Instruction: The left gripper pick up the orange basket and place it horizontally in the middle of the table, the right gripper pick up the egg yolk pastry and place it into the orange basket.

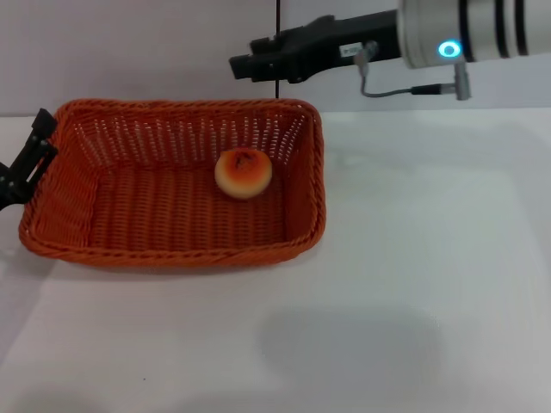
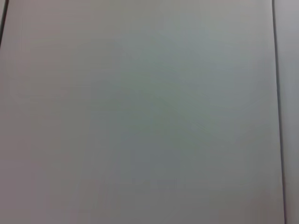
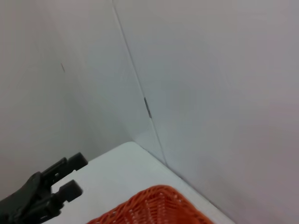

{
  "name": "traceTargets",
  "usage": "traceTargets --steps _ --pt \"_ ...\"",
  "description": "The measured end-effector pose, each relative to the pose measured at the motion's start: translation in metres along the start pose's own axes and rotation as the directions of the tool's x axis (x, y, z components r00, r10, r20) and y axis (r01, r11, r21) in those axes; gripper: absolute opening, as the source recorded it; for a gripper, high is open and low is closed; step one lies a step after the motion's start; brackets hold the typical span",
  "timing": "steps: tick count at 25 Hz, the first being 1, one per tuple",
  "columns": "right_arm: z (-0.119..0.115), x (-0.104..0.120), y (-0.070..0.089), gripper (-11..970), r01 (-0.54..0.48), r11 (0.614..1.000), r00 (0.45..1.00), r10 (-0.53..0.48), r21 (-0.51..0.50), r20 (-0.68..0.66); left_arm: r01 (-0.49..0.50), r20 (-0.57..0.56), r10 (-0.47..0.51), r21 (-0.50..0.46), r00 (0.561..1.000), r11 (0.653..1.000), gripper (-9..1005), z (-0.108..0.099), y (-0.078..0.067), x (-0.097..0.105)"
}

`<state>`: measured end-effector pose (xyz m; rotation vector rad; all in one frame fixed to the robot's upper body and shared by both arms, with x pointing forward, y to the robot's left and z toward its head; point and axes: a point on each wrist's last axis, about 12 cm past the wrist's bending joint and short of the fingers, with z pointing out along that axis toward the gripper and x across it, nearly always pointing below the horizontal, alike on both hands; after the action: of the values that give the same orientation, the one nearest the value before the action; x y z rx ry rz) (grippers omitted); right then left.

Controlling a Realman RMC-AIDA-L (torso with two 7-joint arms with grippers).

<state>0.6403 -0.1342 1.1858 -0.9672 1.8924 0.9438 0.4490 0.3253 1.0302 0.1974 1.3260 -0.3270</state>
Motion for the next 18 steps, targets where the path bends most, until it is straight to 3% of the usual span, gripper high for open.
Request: traceTargets --steps 4,5,6,9,10,14,15,18 --pt "-0.024 0.008 -0.001 477 -0.002 0.999 0.999 0.0 0.04 0.039 -0.002 -0.002 0.002 -0.004 1.0 1.0 800 -0.003 0.0 0.0" --pt "-0.042 0.018 -0.003 497 -0.013 0.997 0.998 0.008 0.079 0.069 -0.003 -0.004 0.003 -0.011 1.0 1.0 800 -0.008 0.002 0.0" --pt "-0.042 0.018 -0.003 517 -0.013 0.997 0.998 0.008 0.079 0.069 -0.003 -0.004 0.003 -0.011 1.0 1.0 800 -0.008 0.002 0.0" --pt "-0.072 0.036 -0.003 577 -0.051 0.99 0.99 0.032 0.13 0.139 -0.011 -0.003 0.011 -0.034 1.0 0.999 800 -0.018 0.004 -0.002" --pt "-0.092 0.05 -0.004 577 -0.067 0.985 0.98 0.035 0.159 0.198 -0.013 0.0 0.013 -0.04 1.0 0.999 800 -0.022 0.005 -0.003" --pt "-0.116 0.071 -0.004 577 -0.101 0.976 0.955 0.041 0.191 0.294 -0.018 0.015 0.019 -0.055 1.0 0.998 800 -0.035 0.007 -0.007" --pt "-0.125 0.089 -0.007 577 -0.139 0.97 0.935 0.062 0.201 0.348 -0.024 0.017 0.025 -0.065 1.0 0.998 800 -0.04 0.009 -0.008" --pt "-0.128 0.102 -0.008 576 -0.154 0.967 0.918 0.064 0.203 0.392 -0.024 0.008 0.025 -0.081 1.0 0.996 800 -0.047 0.009 -0.008"
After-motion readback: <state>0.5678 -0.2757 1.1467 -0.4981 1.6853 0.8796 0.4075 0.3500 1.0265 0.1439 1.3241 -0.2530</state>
